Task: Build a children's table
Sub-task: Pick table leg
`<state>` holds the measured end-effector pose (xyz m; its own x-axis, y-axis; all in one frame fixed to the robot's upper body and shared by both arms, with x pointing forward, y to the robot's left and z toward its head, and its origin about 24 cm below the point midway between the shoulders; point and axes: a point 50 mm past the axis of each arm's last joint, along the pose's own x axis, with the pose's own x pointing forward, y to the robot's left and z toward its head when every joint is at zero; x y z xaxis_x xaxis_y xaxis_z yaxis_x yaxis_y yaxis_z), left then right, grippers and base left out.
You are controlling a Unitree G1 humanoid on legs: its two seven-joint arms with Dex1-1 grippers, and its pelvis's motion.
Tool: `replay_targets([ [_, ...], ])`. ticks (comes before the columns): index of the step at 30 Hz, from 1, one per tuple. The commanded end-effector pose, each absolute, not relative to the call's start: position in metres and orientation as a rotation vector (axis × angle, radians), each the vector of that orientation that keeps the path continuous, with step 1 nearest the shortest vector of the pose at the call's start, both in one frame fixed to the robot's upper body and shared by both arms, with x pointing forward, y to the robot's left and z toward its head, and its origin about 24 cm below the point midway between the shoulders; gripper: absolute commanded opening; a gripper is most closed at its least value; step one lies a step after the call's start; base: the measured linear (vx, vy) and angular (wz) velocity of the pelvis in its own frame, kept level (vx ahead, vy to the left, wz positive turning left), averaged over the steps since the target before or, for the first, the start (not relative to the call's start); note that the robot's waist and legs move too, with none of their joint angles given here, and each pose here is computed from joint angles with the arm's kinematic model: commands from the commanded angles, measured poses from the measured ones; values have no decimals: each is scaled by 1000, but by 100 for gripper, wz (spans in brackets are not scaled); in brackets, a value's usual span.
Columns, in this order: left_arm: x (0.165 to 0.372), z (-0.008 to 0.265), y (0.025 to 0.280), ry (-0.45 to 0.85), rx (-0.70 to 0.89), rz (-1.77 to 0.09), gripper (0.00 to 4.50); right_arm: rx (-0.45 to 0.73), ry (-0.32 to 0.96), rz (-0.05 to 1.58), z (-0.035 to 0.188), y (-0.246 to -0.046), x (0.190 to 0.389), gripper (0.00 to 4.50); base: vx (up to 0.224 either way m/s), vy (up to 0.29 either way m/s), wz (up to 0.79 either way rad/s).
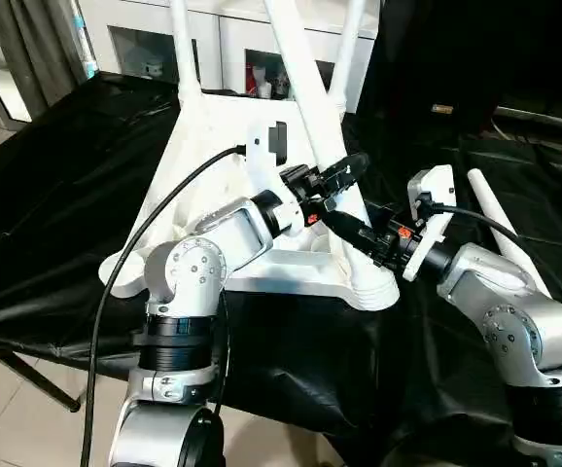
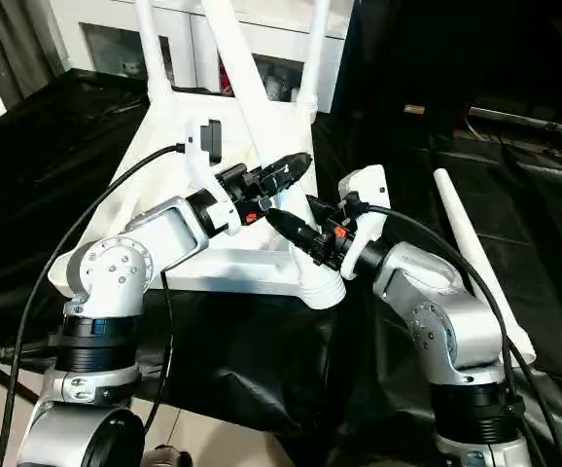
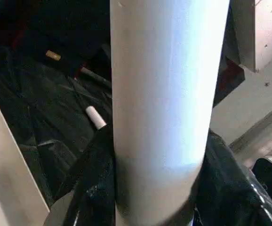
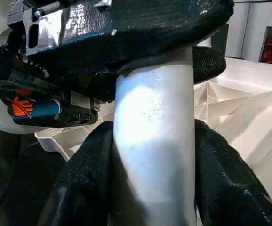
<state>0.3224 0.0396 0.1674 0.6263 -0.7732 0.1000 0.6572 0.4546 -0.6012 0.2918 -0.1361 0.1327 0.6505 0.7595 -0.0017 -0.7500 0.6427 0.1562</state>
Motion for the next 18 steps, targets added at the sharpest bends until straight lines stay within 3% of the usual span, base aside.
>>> replay_targets([
  [1, 321, 176, 34, 159, -634, -900, 186, 130, 70, 857, 136, -135, 293, 184, 0, 0, 0],
  [2, 321, 177, 34, 157, -635, -903, 186, 123, 71, 853, 136, -135, 293, 184, 0, 0, 0],
  [5, 318, 181, 35, 139, -608, -943, 186, 157, 88, 864, 136, -135, 294, 254, 0, 0, 0],
  [7, 314, 186, 38, 114, -531, -1021, 186, 215, 112, 923, 140, -137, 290, 254, 0, 0, 0],
  [9, 314, 186, 39, 110, -520, -1032, 186, 220, 114, 929, 140, -137, 290, 295, 0, 0, 0],
  [12, 314, 192, 48, 97, -447, -1112, 185, 241, 141, 950, 149, -154, 289, 300, 0, 0, 0],
  [13, 314, 193, 50, 100, -429, -1134, 185, 256, 153, 971, 151, -158, 287, 328, 0, 0, 0],
  [18, 319, 199, 59, 103, -375, -1194, 185, 251, 261, 1102, 156, -171, 277, 340, 0, 0, 0],
])
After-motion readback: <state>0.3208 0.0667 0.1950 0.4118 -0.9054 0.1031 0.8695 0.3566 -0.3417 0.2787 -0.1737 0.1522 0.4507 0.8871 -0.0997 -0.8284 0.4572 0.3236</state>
